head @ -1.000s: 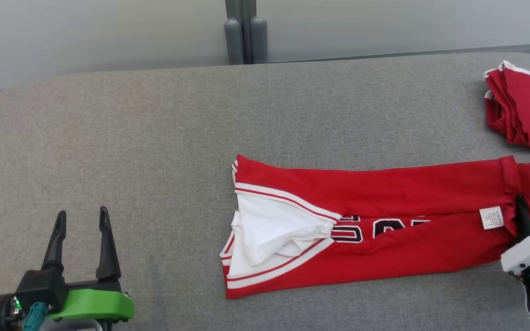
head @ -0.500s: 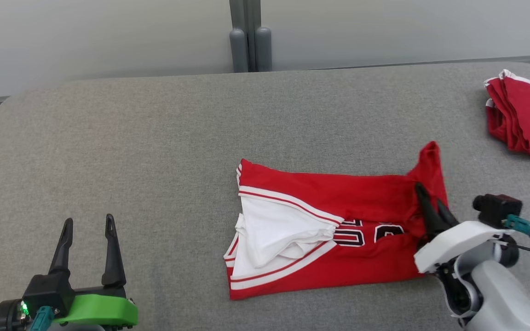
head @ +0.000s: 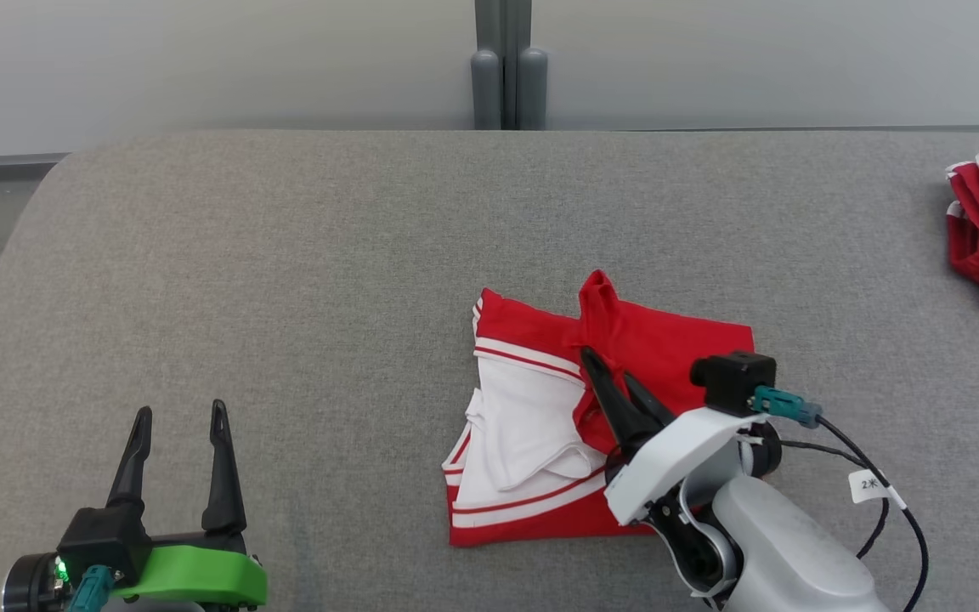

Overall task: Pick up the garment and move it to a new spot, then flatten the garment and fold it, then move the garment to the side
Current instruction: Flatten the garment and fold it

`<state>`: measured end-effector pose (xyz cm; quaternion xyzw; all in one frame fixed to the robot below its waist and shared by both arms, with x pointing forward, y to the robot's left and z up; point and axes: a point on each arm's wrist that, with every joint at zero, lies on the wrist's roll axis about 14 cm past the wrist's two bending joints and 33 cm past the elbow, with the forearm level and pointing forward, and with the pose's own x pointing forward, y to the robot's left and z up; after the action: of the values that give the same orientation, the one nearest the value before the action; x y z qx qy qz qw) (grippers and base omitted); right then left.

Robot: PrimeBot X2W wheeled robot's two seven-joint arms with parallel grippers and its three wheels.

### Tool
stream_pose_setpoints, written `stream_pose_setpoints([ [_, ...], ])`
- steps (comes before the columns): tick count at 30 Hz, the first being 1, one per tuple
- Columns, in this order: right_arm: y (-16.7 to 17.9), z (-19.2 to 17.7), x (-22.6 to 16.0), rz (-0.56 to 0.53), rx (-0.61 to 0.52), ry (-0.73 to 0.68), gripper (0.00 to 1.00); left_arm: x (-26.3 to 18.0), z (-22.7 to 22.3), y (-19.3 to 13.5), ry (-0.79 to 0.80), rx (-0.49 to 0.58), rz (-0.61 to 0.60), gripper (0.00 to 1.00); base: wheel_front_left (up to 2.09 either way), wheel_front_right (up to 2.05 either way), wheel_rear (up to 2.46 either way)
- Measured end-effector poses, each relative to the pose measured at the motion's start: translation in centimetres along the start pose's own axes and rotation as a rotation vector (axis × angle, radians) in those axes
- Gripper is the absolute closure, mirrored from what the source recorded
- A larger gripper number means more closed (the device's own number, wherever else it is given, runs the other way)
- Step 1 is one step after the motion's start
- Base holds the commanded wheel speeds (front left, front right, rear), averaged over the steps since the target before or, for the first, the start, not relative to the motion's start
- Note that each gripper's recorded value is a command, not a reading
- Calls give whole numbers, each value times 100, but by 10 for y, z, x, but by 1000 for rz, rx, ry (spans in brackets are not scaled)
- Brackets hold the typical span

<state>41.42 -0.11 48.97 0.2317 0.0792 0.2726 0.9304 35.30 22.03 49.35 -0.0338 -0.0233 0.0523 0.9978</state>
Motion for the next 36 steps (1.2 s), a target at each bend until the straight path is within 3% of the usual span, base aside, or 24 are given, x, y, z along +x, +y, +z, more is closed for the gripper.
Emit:
stream_pose_setpoints([
  [5,22,-15,13,58,10,47,100,-3,-3,3,11,1,10,0,0,0,0],
  [14,29,-34,23,80,28,103,100,-5,-7,7,24,-3,26,0,0,0,0],
  [15,31,-36,22,82,36,107,84,-4,-7,7,24,-4,25,0,0,0,0],
  [16,31,-37,22,83,40,110,36,-4,-7,7,24,-4,24,0,0,0,0],
  [17,32,-37,22,84,45,110,0,-4,-7,6,25,-5,22,0,0,0,0],
  [22,27,-20,27,76,4,66,0,-2,-6,1,20,-6,11,0,0,0,0],
  [26,7,22,26,37,-63,-52,0,0,-4,-4,13,-8,-5,0,0,0,0],
  [36,-60,73,-27,-147,-184,-211,0,6,2,-16,-7,-4,-43,0,0,0,0],
])
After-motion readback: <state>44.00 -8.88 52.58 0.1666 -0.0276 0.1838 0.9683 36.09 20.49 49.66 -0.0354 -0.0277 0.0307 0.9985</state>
